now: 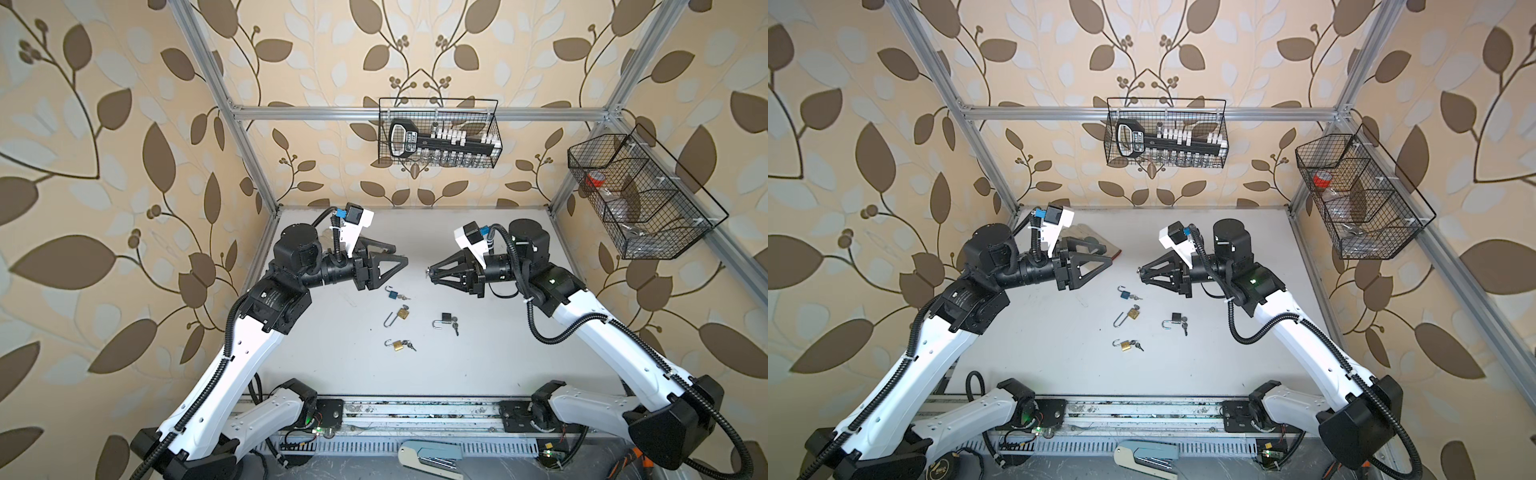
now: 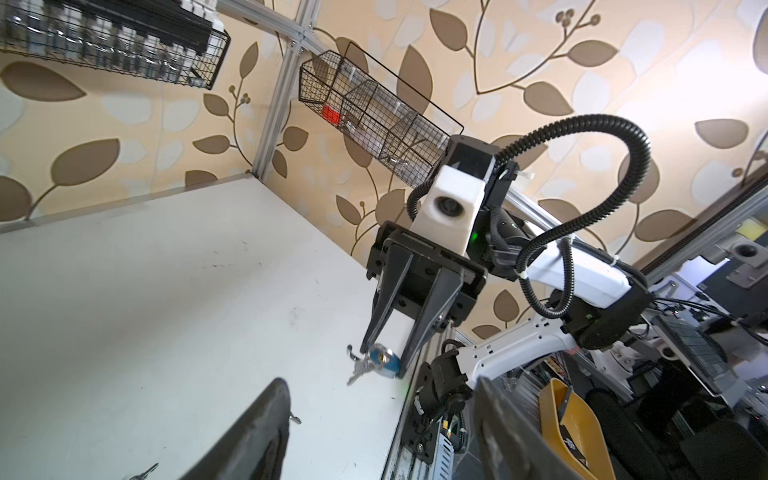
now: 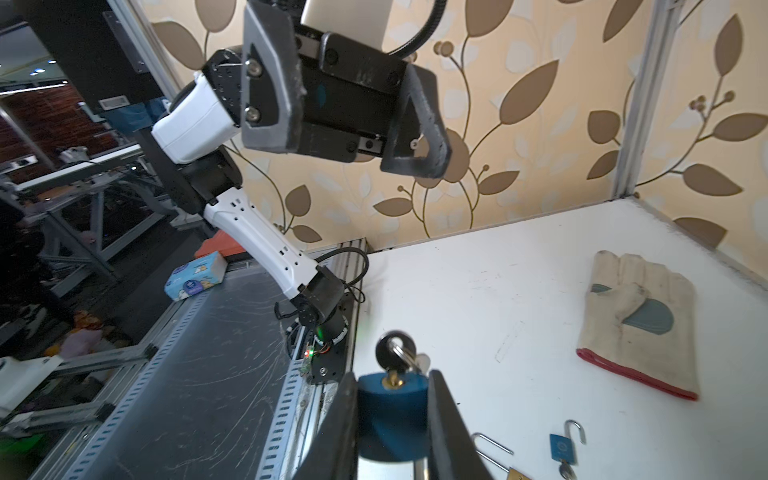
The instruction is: Lock with the key
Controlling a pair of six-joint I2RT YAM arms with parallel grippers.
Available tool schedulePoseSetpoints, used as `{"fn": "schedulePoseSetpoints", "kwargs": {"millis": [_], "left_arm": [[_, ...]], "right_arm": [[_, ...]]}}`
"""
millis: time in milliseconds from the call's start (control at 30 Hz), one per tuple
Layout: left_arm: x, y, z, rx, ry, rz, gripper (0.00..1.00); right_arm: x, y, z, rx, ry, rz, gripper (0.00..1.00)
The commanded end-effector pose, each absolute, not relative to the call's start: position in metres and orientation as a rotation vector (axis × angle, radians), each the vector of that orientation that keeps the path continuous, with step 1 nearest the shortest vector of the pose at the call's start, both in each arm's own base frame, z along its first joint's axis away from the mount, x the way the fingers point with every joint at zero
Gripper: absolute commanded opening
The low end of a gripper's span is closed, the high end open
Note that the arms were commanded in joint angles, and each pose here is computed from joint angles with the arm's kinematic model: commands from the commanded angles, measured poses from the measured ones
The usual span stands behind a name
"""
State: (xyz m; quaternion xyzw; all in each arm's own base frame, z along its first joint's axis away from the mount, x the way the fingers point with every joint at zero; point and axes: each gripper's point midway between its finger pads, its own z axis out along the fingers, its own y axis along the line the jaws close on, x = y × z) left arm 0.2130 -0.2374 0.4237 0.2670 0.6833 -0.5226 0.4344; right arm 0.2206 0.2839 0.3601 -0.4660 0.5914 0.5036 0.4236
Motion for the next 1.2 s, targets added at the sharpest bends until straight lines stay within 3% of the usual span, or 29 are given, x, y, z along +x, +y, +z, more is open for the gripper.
{"fn": "schedulePoseSetpoints", "kwargs": {"millis": [0,100,167,233,467,633,800,1167], "left_arm": [[0.203,-0.249,0.434,0.755,1.627,-1.376,0.64],[0.214,-0.244,0.425,0.687,1.684,-1.308,0.62],[0.228,-0.231,0.415,0.562,1.750,-1.190,0.64],[0.235,-0.220,0.404,0.487,1.793,-1.114,0.65],[0.244,-0.201,0.349,0.335,1.957,-0.998,0.66],[0.239,-0.206,0.315,0.321,2.051,-0.954,0.66],[0.237,-0.203,0.292,0.273,2.110,-0.936,0.67],[0.234,-0.170,0.276,0.139,2.149,-0.777,0.68]], "right_arm": [[0.215,0.288,0.374,-1.200,1.440,1.287,0.00],[0.268,0.274,0.362,-0.942,1.649,1.012,0.00],[0.321,0.233,0.339,-0.591,1.869,0.692,0.00],[0.345,0.195,0.317,-0.311,2.009,0.507,0.00],[0.338,0.133,0.244,0.191,2.258,0.284,0.00],[0.325,0.117,0.175,0.197,2.386,0.136,0.00],[0.325,0.119,0.125,0.000,2.517,0.040,0.00],[0.340,0.181,0.073,-0.573,2.643,0.290,0.00]]}}
